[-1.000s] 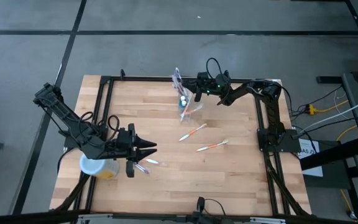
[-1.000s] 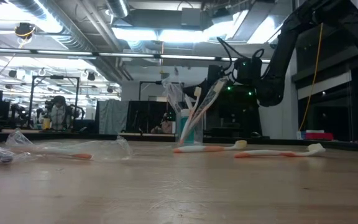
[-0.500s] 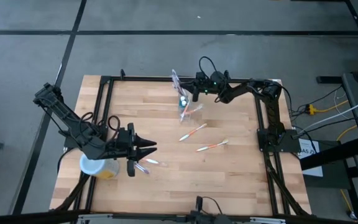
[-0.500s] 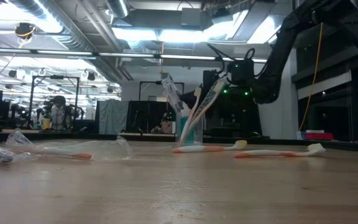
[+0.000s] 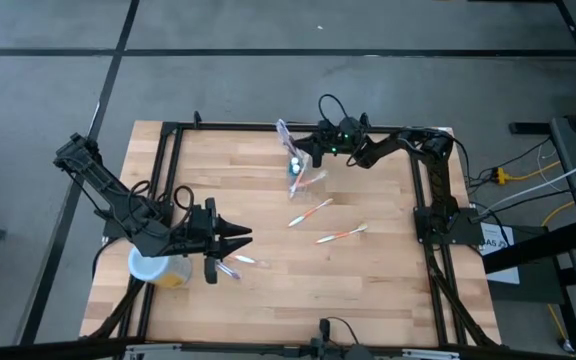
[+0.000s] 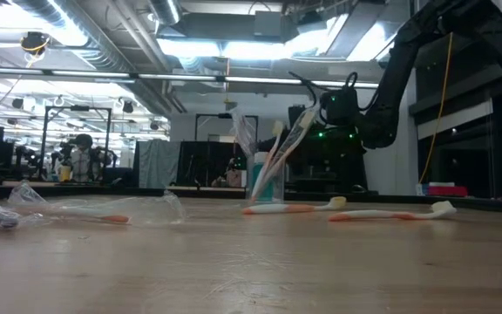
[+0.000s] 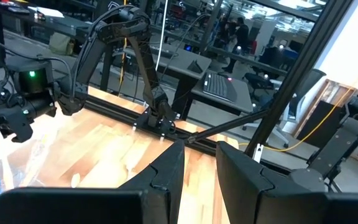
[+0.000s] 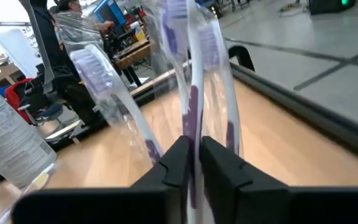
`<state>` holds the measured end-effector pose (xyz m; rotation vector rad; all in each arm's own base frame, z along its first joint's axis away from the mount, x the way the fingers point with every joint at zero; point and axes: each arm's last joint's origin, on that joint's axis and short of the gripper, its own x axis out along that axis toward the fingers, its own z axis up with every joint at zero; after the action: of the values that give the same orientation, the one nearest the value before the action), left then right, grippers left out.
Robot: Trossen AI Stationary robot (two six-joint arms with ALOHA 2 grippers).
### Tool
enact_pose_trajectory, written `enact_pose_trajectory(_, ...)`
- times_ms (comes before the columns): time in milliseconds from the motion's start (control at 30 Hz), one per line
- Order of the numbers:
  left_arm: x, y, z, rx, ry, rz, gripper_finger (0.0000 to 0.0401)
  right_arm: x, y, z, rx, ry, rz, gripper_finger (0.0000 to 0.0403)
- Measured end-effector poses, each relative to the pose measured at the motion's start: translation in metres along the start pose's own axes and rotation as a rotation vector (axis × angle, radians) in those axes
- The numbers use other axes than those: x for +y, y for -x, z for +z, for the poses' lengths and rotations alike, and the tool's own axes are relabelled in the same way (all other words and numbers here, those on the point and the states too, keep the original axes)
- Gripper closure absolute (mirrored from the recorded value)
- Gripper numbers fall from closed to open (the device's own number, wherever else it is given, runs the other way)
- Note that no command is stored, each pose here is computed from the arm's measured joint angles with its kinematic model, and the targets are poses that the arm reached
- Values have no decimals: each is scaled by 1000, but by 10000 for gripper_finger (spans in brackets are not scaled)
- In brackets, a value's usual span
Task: Pick & Place toothbrushing station
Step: Put the purple toothbrush into the transparent organizer, then put the orange toothbrush into the transparent organizer
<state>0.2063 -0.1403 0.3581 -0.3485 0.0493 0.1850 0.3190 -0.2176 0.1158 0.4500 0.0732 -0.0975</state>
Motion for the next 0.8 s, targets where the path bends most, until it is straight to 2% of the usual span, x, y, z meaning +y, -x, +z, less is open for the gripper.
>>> enact_pose_trajectory(133,0,0,1,-4,5,-2,313,-1,3,-4,5,-30,-21,319)
enact_pose_trajectory(267,0,0,1,-4,5,-1,313,1,6,-4,3,-49,6,293)
enact_pose_trajectory(567,1,0,-1,10,-12,5,313,19,15,26,-58,-32,76,294)
enact_pose_trajectory(800,18,7,-29,209,-30,152,313,53,33,68,-92,-42,258,294)
